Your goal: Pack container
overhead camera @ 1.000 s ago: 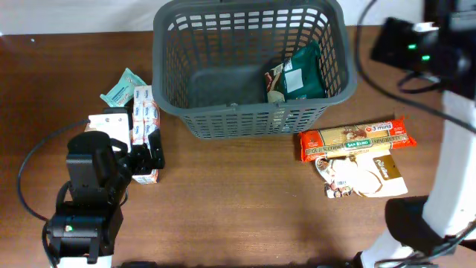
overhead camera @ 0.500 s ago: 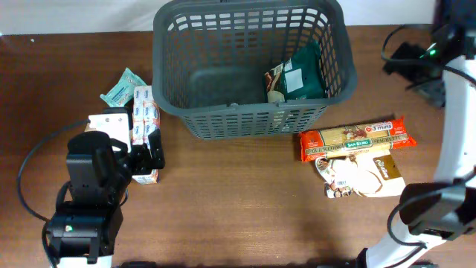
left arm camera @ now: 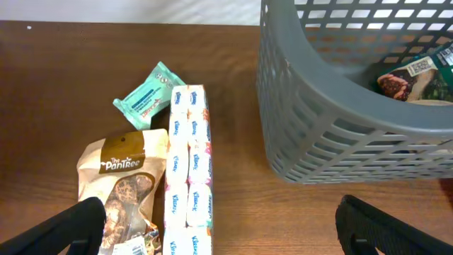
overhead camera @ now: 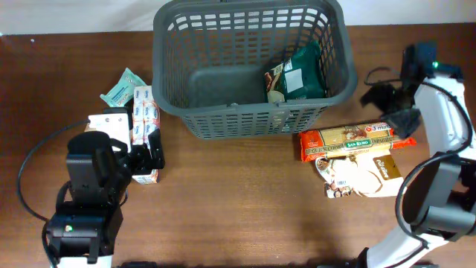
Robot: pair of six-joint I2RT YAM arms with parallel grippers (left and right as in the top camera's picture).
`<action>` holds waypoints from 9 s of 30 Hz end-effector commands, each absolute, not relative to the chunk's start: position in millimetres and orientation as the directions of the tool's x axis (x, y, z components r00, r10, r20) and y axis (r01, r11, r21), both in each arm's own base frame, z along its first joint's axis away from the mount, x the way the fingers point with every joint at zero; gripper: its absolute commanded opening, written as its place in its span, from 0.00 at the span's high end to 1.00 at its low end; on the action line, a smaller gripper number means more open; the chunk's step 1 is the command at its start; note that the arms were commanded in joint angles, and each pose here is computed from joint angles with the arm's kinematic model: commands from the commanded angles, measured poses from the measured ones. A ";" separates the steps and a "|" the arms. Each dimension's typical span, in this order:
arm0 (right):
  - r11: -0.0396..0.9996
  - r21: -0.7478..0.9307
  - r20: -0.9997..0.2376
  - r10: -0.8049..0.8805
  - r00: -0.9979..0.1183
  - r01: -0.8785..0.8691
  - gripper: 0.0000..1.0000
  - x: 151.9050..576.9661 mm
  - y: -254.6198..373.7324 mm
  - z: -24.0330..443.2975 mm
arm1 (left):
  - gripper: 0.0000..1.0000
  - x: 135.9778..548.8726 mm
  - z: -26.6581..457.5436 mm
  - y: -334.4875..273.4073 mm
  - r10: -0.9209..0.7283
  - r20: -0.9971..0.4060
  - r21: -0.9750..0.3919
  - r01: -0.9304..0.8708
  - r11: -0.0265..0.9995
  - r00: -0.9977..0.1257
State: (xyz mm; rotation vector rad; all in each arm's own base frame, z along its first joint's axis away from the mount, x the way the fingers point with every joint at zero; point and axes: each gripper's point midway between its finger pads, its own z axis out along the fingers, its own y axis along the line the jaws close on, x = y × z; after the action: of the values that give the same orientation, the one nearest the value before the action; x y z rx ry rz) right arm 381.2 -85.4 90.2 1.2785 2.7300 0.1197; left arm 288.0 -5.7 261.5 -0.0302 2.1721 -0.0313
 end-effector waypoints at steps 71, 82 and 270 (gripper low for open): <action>0.874 0.416 -0.685 0.484 -0.545 0.253 0.96 460.7 -53.9 402.0 | 0.01 288.6 273.5 -8.8 -0.024 -0.841 -0.039 0.015 0.999 -0.541; 0.927 -0.008 -0.916 -0.157 -0.370 -0.375 0.96 444.9 102.8 479.6 | 0.01 288.6 273.5 -8.8 -0.024 -0.841 -0.038 0.015 0.999 -0.541; 0.955 -0.061 -0.467 -0.284 -0.837 -0.290 0.66 500.4 49.3 250.7 | 0.01 295.0 283.9 -7.0 0.031 -0.867 0.015 0.035 0.999 -0.497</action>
State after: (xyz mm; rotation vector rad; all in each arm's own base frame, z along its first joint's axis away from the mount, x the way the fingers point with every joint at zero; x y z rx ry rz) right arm 499.5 39.9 244.8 -0.3193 2.6559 -0.0324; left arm 294.5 -7.7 271.9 0.0323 2.1224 -0.0133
